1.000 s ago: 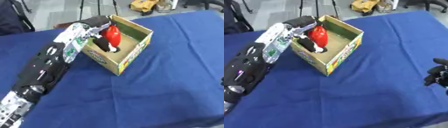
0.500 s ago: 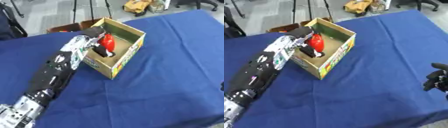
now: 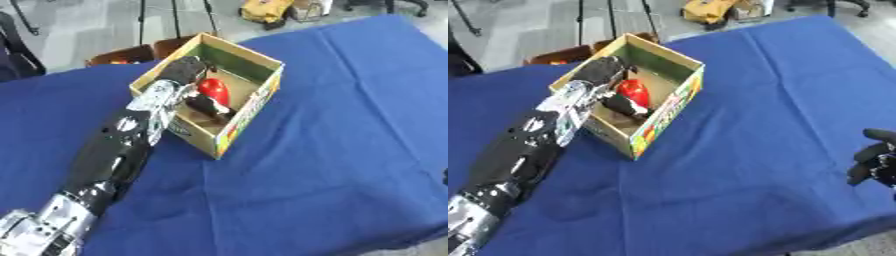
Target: Pick up objects on the table and place them in the box.
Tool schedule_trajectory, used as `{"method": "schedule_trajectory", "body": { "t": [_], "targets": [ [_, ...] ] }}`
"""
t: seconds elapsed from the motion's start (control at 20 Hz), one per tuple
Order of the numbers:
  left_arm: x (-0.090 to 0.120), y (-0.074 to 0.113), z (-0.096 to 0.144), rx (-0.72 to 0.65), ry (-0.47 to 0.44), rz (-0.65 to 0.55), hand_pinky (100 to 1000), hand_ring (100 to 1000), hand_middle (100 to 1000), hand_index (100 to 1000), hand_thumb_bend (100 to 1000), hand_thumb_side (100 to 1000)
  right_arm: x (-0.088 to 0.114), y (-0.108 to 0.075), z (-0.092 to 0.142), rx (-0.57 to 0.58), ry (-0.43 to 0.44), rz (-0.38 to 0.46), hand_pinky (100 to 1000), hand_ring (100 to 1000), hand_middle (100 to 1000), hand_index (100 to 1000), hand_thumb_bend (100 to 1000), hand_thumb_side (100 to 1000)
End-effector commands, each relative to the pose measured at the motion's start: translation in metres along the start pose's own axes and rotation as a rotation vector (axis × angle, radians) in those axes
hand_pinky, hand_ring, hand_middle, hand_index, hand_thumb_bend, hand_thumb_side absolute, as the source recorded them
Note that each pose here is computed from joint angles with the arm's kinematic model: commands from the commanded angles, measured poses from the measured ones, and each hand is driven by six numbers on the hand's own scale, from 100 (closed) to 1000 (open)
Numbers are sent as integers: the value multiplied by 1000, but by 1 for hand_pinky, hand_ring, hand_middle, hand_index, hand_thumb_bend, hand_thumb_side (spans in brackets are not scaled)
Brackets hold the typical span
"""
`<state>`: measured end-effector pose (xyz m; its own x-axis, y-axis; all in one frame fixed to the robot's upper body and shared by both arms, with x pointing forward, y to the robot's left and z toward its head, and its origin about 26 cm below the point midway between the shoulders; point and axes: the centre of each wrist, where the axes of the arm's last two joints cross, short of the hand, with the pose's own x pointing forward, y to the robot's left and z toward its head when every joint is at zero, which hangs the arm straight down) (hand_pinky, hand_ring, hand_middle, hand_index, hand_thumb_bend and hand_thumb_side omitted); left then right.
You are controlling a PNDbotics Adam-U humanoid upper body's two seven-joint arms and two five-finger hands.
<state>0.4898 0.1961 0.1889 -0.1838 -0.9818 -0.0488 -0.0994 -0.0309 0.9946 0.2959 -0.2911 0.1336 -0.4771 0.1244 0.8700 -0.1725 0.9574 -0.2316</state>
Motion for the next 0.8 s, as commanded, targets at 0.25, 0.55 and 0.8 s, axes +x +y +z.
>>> {"method": "schedule_trajectory", "body": {
  "t": [0.25, 0.55, 0.8],
  "targets": [
    [-11, 17, 0, 119, 65, -10, 736, 552, 701, 807, 1000, 810, 6, -3, -1, 8, -22, 21, 439, 488, 520, 796, 100, 867],
    [-14, 72, 9, 388, -49, 63, 685, 479, 647, 728, 1000, 764, 2, -3, 4, -9, -1, 19, 439, 489, 520, 796, 100, 866],
    [-27, 72, 31, 540, -127, 167, 622, 433, 595, 676, 1000, 774, -1, -5, 9, -36, 18, 23, 440, 489, 520, 796, 100, 867]
  ]
}}
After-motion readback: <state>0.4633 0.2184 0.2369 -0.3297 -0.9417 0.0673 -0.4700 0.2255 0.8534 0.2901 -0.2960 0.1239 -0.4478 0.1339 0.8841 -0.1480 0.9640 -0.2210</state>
